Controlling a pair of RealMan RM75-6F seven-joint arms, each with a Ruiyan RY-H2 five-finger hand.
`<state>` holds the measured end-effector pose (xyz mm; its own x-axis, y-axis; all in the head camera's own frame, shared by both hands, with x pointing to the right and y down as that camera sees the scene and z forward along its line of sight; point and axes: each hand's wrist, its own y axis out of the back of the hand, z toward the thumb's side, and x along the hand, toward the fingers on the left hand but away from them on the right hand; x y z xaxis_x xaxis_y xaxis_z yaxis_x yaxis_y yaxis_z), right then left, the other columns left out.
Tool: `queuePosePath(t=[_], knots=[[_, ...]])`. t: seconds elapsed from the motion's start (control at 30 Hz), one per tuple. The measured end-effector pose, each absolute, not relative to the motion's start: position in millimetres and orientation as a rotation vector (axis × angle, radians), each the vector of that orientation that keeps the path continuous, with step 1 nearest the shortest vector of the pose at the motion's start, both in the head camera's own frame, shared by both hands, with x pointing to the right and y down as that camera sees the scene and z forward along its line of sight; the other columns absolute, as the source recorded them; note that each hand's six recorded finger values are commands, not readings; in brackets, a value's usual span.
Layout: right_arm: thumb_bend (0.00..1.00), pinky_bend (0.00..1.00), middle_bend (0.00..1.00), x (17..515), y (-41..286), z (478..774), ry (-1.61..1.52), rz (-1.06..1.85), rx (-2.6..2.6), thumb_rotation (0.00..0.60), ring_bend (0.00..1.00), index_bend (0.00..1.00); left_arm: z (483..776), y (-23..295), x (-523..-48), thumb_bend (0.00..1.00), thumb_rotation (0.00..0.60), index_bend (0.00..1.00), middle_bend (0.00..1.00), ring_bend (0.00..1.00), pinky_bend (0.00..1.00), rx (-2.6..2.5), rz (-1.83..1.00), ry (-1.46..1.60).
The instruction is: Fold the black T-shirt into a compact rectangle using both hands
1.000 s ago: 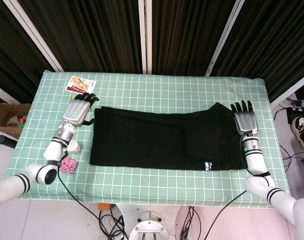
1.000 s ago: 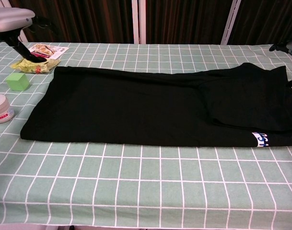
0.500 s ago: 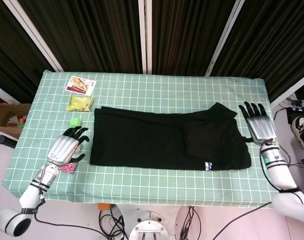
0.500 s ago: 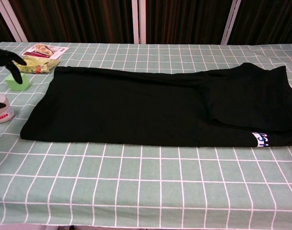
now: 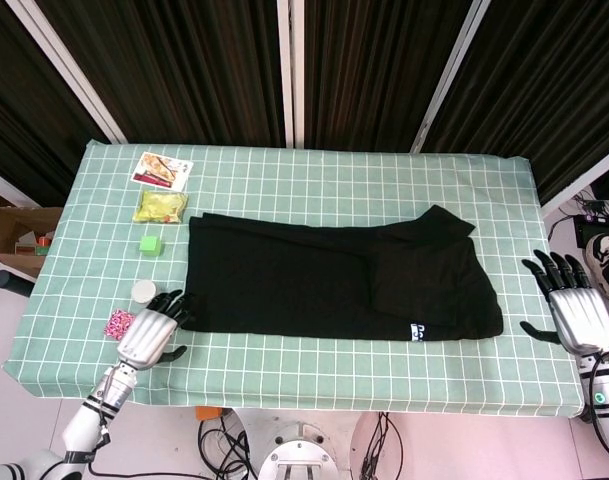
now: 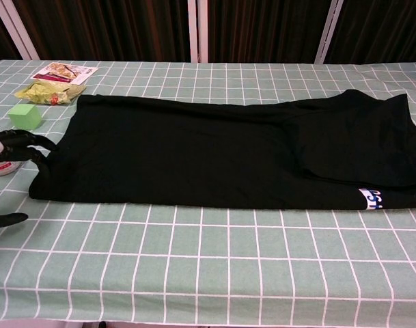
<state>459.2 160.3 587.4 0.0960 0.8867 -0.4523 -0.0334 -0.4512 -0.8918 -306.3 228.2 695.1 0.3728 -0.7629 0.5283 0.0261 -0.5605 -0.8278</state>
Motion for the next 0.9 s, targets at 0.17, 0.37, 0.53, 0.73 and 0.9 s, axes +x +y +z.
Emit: queuePosePath(t=[0.17,0.37,0.53,0.73,0.9], knots=[[0.12,0.00,0.08,456,158,587,-0.857,1.451,-1.575,0.600,0.00,0.15,707,228,-297,0.18,0.600,0.39,0.16,0.11,0.20,-1.827,-1.256,0.644],[0.13,0.00,0.08,454,157,592,-0.852,1.458,-1.580,0.600,0.00,0.16,715,221,-289,0.18,0.600,0.42,0.17,0.11,0.20,-1.806,-1.240,0.653],[0.13,0.00,0.08,455,158,594,-0.851,1.462,-1.578,0.600,0.00,0.16,723,217,-286,0.19,0.600,0.43,0.17,0.11,0.20,-1.817,-1.242,0.639],[0.13,0.00,0.08,460,161,596,-0.859,1.479,-1.576,0.600,0.00,0.17,727,212,-285,0.24,0.600,0.47,0.18,0.11,0.20,-1.822,-1.229,0.649],[0.17,0.00,0.08,464,167,599,-0.868,1.500,-1.598,0.600,0.00,0.19,734,208,-288,0.31,0.600,0.53,0.20,0.11,0.19,-1.798,-1.220,0.634]])
